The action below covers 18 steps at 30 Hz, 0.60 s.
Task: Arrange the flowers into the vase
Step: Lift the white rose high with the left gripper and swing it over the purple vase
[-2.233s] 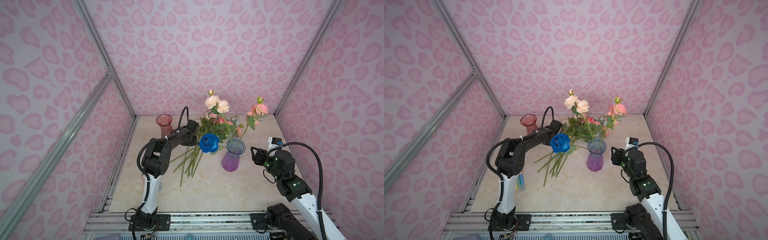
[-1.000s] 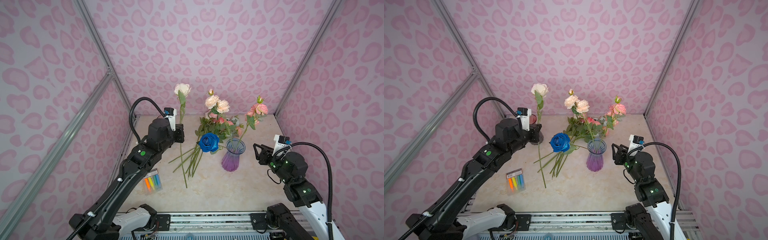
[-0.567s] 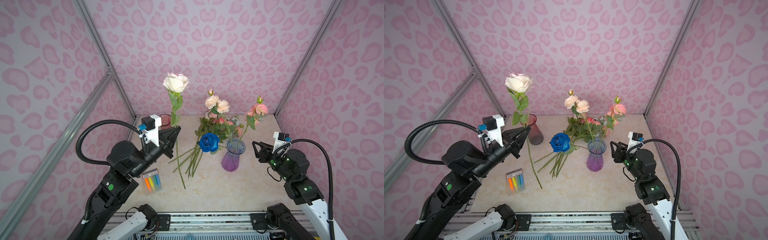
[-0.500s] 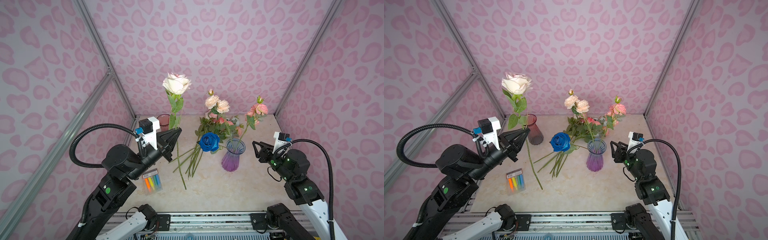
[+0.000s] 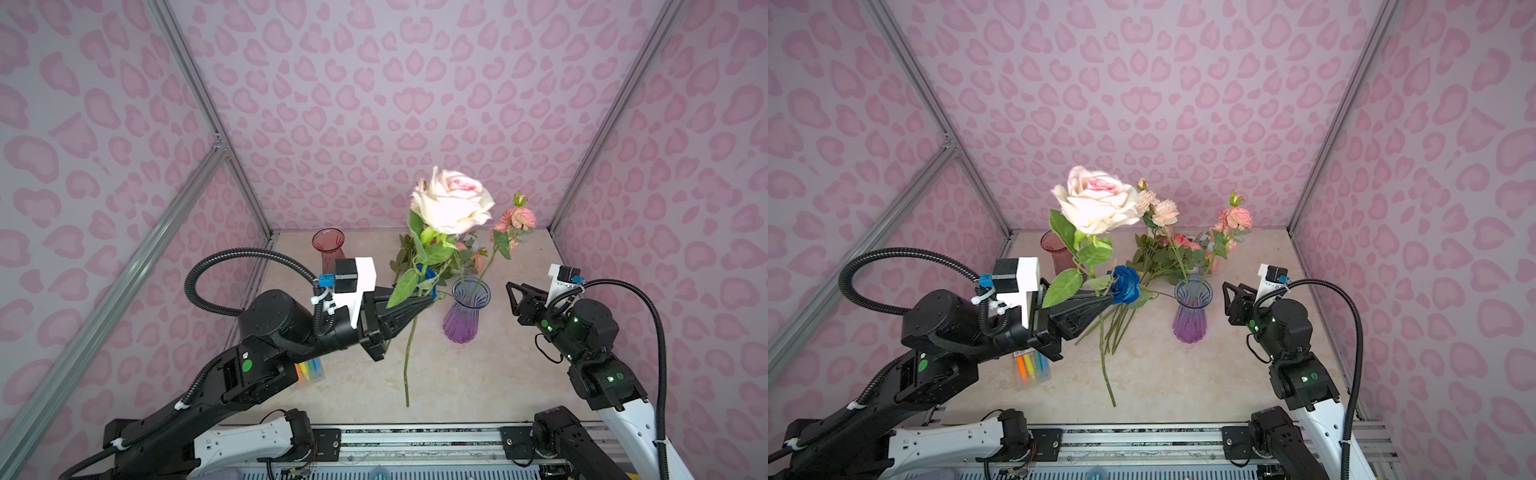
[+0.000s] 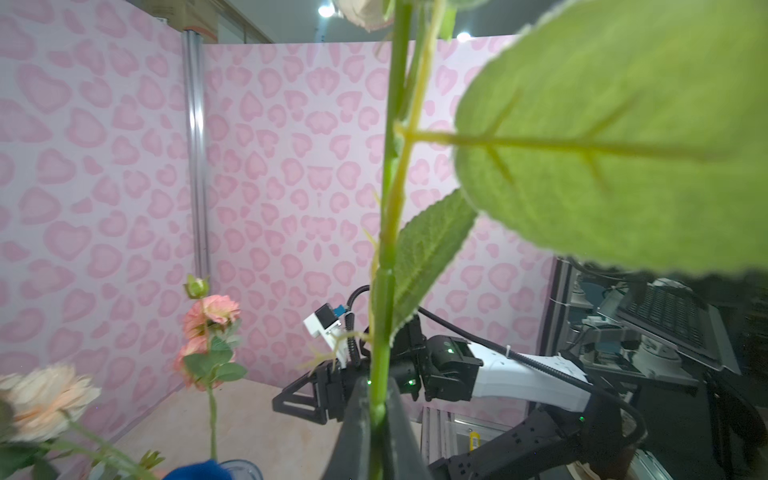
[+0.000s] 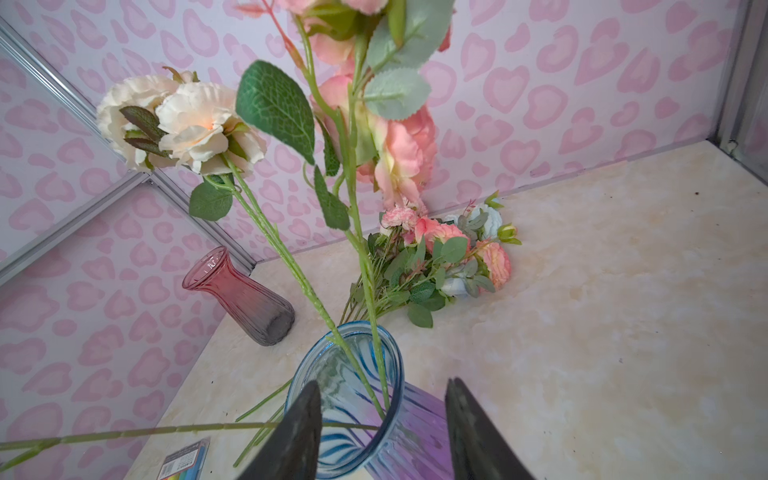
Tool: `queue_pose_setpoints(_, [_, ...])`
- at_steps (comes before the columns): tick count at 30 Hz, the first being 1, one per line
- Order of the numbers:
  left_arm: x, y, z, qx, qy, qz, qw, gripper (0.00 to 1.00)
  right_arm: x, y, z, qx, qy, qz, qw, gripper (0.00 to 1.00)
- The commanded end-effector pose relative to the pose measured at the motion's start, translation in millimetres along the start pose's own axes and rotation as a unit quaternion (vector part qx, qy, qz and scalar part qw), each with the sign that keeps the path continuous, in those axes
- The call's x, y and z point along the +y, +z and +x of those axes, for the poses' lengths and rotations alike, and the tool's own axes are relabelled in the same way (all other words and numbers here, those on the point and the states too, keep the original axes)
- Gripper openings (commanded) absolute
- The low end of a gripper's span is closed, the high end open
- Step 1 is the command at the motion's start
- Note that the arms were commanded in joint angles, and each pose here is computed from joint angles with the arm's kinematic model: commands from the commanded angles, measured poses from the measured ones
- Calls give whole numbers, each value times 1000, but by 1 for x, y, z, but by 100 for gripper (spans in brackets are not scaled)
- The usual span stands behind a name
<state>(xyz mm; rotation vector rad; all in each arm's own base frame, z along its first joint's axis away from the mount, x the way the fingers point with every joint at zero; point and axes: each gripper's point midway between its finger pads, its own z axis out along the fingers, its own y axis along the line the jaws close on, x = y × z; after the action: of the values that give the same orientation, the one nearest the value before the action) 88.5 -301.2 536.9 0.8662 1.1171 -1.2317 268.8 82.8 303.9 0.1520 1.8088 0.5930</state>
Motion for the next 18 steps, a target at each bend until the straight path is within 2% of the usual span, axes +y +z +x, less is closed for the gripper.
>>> queue_pose_setpoints(1, [7,26,-17,-44,21,-29,998,4,-3,0,-3,-11,-1,6,1000,49])
queue_pose_setpoints(3, [21,49,-9,-45,16,-55,997,4,-3,-1,-4,-13,0,9,1000,49])
queue_pose_setpoints(9, [47,117,10,-39,77,-106,991,4,-5,-7,-9,-15,-11,22,1000,49])
queue_pose_setpoints(14, [76,156,24,-32,97,-169,980,4,-12,-18,-10,-18,-19,44,999,49])
queue_pose_setpoints(18, [102,175,40,-29,105,-238,965,4,-17,-22,-10,-24,-20,55,998,49])
